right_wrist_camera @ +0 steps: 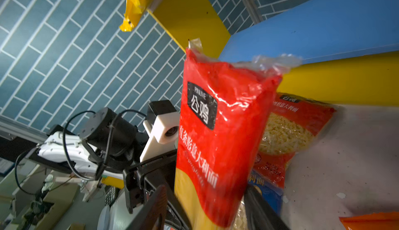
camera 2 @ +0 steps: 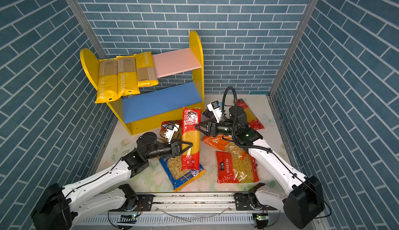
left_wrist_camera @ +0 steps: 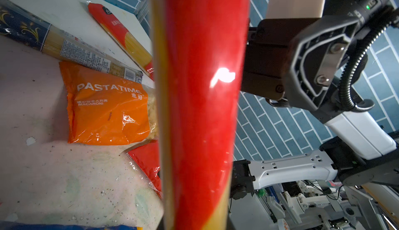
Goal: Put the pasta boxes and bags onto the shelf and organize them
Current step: 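Lift the red spaghetti pack upright with both grippers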
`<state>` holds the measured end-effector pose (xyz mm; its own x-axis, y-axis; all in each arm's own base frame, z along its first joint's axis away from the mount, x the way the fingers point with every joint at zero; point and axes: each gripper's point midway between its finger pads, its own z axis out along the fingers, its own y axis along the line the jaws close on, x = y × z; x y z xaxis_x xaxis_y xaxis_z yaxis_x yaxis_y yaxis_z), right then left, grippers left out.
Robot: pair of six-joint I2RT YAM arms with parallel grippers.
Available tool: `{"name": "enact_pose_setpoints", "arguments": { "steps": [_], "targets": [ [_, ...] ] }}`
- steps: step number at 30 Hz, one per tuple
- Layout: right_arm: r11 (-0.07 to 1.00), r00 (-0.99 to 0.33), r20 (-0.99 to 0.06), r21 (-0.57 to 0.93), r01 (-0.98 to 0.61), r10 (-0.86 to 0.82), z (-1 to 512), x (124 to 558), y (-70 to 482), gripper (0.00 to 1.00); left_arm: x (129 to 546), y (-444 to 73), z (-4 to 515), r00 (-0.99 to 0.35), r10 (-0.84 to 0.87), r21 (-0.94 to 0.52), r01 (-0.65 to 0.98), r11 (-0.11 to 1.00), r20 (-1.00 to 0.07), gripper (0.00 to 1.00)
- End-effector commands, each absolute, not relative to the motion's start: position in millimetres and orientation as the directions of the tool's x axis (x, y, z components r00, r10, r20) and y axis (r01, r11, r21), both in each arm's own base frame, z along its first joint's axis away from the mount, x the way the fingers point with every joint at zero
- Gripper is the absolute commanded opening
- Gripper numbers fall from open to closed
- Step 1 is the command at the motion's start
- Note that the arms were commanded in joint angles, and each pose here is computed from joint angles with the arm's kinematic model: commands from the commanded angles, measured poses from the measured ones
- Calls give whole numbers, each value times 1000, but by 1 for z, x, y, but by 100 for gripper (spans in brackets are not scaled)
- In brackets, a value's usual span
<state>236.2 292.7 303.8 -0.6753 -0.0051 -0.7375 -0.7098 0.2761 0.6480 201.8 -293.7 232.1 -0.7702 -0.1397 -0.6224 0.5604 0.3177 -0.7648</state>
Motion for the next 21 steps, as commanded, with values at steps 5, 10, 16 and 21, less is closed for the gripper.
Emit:
{"name": "enact_pose_setpoints", "arguments": {
  "steps": [5, 10, 16, 21],
  "targets": [
    [354, -662, -635, 772, -527, 399, 292, 263, 252, 61, 242, -280, 297, -600, -390, -715, 605, 351, -699, 3],
    [377, -618, -598, 802, -464, 511, 278, 250, 230, 66, 261, -271, 330, -499, -529, -715, 595, 367, -686, 1],
    [309, -662, -535, 844, -437, 525, 257, 217, 245, 73, 260, -293, 378, -415, -542, -651, 663, 369, -731, 1],
    [274, -674, -557, 829, -488, 485, 264, 196, 266, 75, 258, -304, 421, -387, -544, -614, 716, 331, -744, 1]
  ]
}}
